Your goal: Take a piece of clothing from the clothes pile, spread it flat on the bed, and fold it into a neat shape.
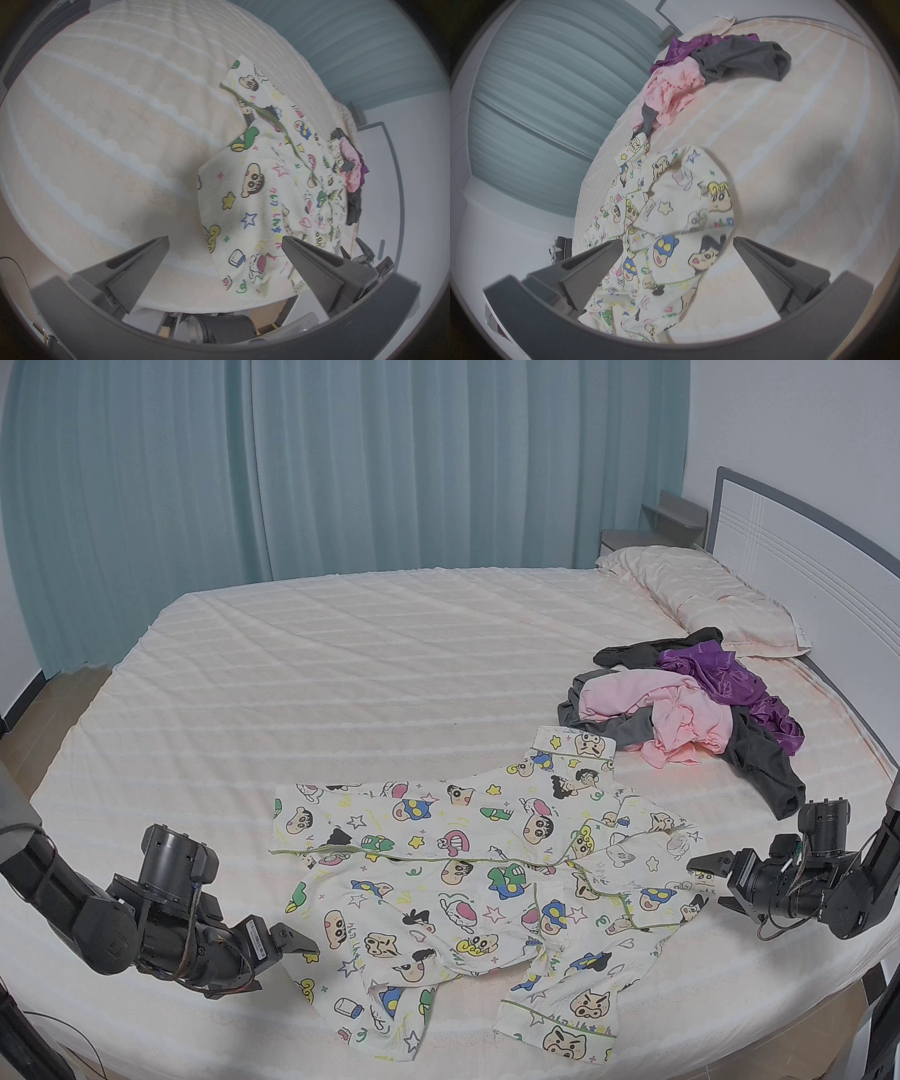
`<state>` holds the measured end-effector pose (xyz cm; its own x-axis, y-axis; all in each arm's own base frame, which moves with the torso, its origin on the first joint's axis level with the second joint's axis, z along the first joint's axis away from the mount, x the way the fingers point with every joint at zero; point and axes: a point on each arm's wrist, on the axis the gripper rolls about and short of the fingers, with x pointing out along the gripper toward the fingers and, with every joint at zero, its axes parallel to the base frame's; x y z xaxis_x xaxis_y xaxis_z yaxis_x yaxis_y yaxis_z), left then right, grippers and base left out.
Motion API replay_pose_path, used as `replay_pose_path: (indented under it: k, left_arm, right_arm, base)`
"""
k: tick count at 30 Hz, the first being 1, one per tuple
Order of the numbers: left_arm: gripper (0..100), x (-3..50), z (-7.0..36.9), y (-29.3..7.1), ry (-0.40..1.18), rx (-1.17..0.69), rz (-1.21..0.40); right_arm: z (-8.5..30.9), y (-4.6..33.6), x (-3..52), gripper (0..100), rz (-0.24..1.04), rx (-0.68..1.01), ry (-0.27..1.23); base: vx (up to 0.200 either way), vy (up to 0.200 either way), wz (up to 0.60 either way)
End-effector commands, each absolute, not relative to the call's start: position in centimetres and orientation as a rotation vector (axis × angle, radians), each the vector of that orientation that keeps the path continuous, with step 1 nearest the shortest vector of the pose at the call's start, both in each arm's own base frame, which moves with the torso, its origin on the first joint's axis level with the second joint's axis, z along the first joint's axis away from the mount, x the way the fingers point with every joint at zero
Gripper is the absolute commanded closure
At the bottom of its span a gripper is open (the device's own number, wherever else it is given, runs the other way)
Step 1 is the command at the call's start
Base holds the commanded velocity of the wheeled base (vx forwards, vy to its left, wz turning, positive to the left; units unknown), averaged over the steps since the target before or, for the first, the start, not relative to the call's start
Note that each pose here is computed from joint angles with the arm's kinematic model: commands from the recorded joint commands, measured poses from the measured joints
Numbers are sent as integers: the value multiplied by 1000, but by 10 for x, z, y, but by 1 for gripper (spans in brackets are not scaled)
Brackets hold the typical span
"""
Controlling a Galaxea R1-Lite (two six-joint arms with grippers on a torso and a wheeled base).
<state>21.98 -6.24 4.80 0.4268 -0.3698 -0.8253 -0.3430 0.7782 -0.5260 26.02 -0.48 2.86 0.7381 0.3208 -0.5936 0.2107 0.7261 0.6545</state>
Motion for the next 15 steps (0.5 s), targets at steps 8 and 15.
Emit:
replay_pose_path:
  k: [8, 15]
  left_arm:
    - [0, 224, 19, -83, 1234, -637, 24]
    - [0, 241, 3, -88, 1137, -663, 72]
  right_arm:
    - [27, 8, 240, 0, 96, 795, 782]
    - [31, 17, 236, 0, 149, 803, 730]
  base:
    - [0, 0, 0]
    - [0, 0, 0]
